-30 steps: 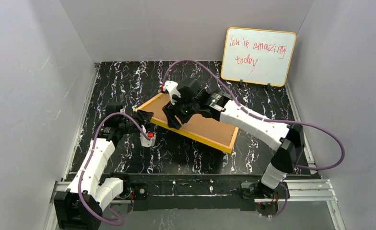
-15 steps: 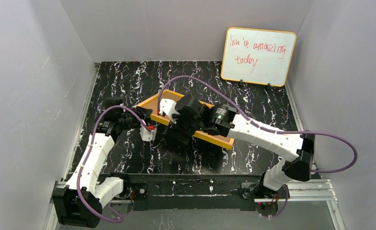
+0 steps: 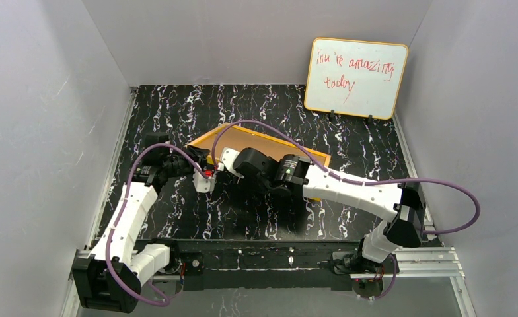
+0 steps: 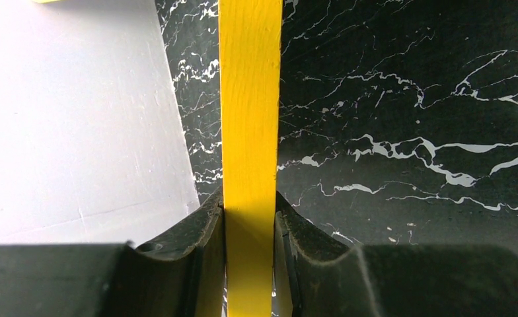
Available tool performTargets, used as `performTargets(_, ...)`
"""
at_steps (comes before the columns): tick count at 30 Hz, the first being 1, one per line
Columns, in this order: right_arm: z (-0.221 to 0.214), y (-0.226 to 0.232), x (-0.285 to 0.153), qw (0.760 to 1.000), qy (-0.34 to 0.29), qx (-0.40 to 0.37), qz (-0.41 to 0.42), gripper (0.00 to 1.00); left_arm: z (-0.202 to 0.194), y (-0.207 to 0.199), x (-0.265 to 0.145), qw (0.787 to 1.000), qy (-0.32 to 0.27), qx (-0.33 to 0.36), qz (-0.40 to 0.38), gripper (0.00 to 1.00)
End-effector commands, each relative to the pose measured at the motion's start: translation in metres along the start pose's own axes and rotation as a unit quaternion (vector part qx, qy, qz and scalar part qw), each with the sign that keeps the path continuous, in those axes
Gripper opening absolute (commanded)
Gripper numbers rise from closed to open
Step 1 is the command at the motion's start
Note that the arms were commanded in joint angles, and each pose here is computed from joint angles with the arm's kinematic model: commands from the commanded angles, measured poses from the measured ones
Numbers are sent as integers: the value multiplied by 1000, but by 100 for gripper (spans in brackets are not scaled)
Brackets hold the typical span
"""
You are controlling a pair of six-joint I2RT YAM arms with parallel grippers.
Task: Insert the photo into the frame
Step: Turn over the photo frame at the center of the board.
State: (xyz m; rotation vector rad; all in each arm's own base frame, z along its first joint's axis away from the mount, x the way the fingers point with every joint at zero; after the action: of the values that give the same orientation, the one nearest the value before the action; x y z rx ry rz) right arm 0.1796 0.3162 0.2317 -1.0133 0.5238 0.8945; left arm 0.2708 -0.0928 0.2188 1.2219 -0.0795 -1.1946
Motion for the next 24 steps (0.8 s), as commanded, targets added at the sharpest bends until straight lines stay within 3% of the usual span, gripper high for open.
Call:
performTargets(1, 20, -25, -8, 996, -28, 20, -78, 41, 8, 18, -9, 1000, -7, -6, 21, 12)
performTargets(3, 28, -34, -11, 994, -43, 33, -98, 28, 9, 22, -9, 1000, -8, 2, 28, 17)
performTargets(4, 33, -38, -13, 992, -51, 40, -107, 22, 10, 26, -10, 999, -10, 3, 38, 27)
performTargets(6, 43, -46, -20, 989, -71, 52, -120, 16, 11, 38, -13, 996, -14, -20, 81, 67)
performTargets(8, 54, -53, -28, 985, -96, 65, -125, 13, 13, 51, -18, 991, -14, -50, 121, 96)
performTargets(12, 78, -73, -38, 979, -129, 114, -112, 15, 11, 80, -36, 972, 7, -148, 183, 98)
performTargets(16, 106, -105, -39, 967, -153, 190, -72, 15, 3, 119, -61, 920, 25, -289, 262, 98)
performTargets(19, 117, -142, -41, 948, -168, 267, -48, 14, -6, 145, -78, 865, 10, -393, 312, 98)
performTargets(21, 93, -184, -39, 932, -164, 315, -74, 13, -15, 155, -83, 828, 8, -457, 324, 98)
performTargets(24, 39, -230, -31, 918, -122, 357, -123, 13, -21, 157, -78, 797, 8, -530, 288, 98)
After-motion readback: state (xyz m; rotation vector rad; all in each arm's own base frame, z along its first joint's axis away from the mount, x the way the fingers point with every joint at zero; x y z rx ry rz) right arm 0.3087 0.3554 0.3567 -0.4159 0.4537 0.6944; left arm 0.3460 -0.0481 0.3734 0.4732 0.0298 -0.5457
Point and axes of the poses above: each gripper's point midway between its finger pads, its own x axis out along the fingers, its own y axis along the line the jaws close on, z = x × y, the point moved 4 cm from there along -x, back along the fingers, and after that the axes turned 8 degrees about -x, right-handed, at the moved point
